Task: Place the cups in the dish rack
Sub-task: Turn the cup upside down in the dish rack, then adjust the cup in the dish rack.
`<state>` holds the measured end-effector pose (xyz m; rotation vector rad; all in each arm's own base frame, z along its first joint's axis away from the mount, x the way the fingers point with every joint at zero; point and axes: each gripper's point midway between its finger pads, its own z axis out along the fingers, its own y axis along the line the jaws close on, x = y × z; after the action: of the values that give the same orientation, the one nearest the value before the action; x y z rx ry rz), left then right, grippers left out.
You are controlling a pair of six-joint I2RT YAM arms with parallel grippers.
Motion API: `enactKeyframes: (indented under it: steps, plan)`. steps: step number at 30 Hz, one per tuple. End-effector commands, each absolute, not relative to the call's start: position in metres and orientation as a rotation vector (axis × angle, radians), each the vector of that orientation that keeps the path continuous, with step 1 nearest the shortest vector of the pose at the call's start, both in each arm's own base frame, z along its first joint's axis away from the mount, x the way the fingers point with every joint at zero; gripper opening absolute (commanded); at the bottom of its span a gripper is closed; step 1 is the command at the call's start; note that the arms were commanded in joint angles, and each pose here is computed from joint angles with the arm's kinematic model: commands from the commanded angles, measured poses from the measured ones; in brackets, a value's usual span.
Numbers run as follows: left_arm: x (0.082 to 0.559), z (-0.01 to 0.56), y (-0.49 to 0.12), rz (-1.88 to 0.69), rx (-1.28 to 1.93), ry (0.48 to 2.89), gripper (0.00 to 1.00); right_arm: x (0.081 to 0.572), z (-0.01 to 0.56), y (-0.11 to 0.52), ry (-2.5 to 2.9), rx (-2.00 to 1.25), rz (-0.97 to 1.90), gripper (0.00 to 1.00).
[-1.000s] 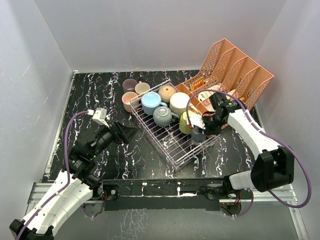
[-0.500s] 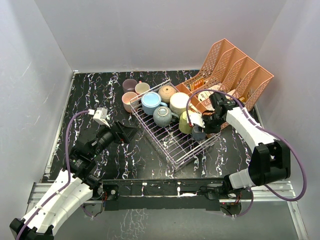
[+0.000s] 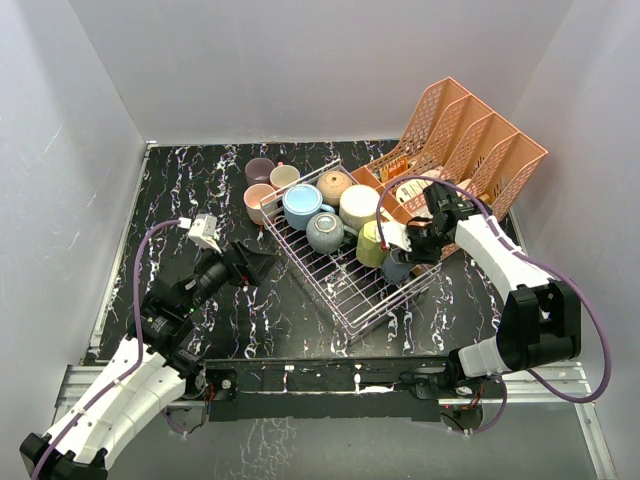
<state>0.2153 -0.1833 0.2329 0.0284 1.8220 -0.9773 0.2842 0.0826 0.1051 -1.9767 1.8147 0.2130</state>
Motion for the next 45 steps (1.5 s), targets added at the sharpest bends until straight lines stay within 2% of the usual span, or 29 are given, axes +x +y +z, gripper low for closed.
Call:
enactKeyframes:
  steps: [1, 17, 21, 27, 33, 41, 45]
  plan:
    - [0.216, 0.249, -0.184, -0.996, 0.037, 1.773, 0.85, 0.266, 0.103, 0.075, 1.847, -1.994, 0.273, 0.4]
    - [0.216, 0.255, -0.185, -1.009, 0.035, 1.768, 0.85, 0.24, 0.178, 0.092, 1.62, -1.957, 0.278, 0.53]
    - [0.218, 0.254, -0.186, -1.011, 0.025, 1.771, 0.85, 0.233, 0.204, 0.113, 1.547, -1.862, 0.373, 0.54]
    - [0.219, 0.255, -0.188, -1.015, 0.02, 1.783, 0.84, 0.222, 0.227, 0.145, 1.475, -1.72, 0.581, 0.5]
    - [0.22, 0.255, -0.186, -1.003, 0.007, 1.794, 0.84, 0.217, 0.225, 0.163, 1.486, -1.643, 0.731, 0.47]
    - [0.223, 0.253, -0.182, -0.975, -0.015, 1.806, 0.84, 0.224, 0.19, 0.166, 1.657, -1.629, 0.654, 0.3]
    - [0.225, 0.252, -0.183, -0.977, -0.02, 1.809, 0.84, 0.228, 0.171, 0.167, 1.74, -1.632, 0.583, 0.25]
